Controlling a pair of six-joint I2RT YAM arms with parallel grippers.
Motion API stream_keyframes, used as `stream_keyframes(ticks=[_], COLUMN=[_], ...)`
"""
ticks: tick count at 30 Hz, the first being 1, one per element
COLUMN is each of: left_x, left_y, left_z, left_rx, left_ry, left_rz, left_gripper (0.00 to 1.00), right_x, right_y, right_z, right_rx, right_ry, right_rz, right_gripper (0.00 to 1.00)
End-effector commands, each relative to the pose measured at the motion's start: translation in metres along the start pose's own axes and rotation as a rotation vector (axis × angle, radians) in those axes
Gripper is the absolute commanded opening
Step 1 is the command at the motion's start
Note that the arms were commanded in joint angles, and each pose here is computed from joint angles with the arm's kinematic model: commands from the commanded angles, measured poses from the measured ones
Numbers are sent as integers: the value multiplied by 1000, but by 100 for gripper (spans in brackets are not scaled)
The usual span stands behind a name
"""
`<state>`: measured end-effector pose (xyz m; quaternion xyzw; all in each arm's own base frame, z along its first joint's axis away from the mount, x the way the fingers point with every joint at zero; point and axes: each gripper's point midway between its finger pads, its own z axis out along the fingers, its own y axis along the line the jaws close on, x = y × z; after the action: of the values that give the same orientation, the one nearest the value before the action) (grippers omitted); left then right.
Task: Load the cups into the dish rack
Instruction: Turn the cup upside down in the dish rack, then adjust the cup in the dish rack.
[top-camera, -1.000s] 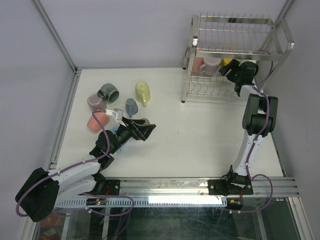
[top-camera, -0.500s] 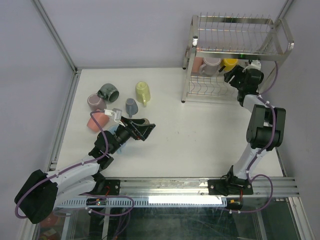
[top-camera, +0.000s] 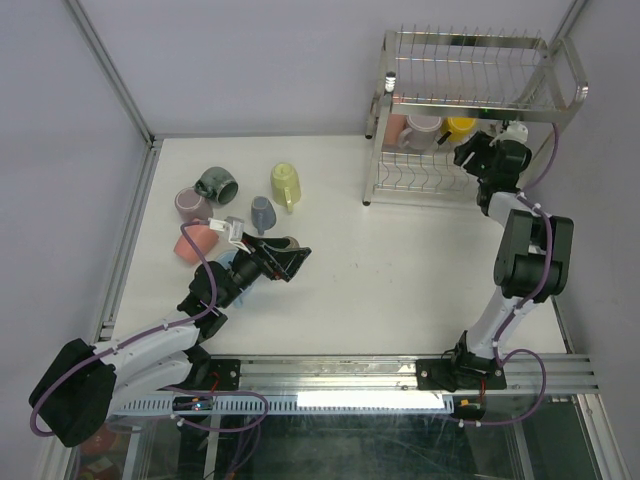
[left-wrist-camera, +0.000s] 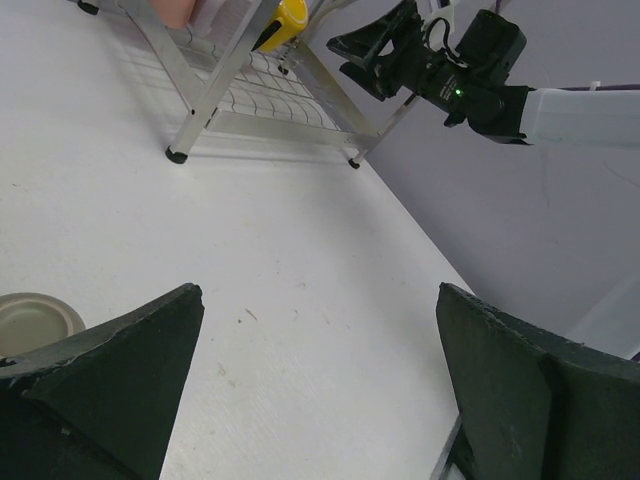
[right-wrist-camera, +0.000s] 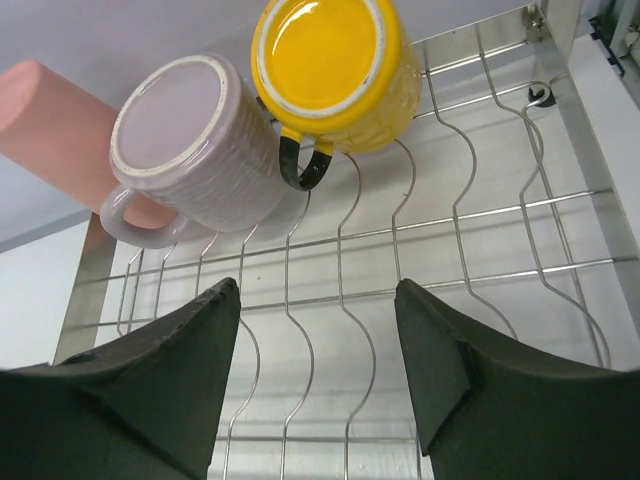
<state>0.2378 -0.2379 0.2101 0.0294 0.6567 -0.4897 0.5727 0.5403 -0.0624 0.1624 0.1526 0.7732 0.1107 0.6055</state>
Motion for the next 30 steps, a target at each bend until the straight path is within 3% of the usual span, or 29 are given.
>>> stream_keyframes(ticks=[1,11,18,30], left_x=[-10,-9,-8,-7], left_y=[-11,-9,-10,-9], left_z=[3,7,11,15], left_rx=[48,37,41,34], left_ry=[-34,-23,-12,-3], left_rz=[25,24,17,9], left_gripper=[99,99,99,99], right_x=[-42,-28,-17,-7], right_y=[17,40,29,25], right_z=[19,56,78,108], right_rx=[-82,-52,95,133], right_ry=[-141,-176,-140,-105], right_rz=[47,46,82,82], right_gripper=[66,60,56,51])
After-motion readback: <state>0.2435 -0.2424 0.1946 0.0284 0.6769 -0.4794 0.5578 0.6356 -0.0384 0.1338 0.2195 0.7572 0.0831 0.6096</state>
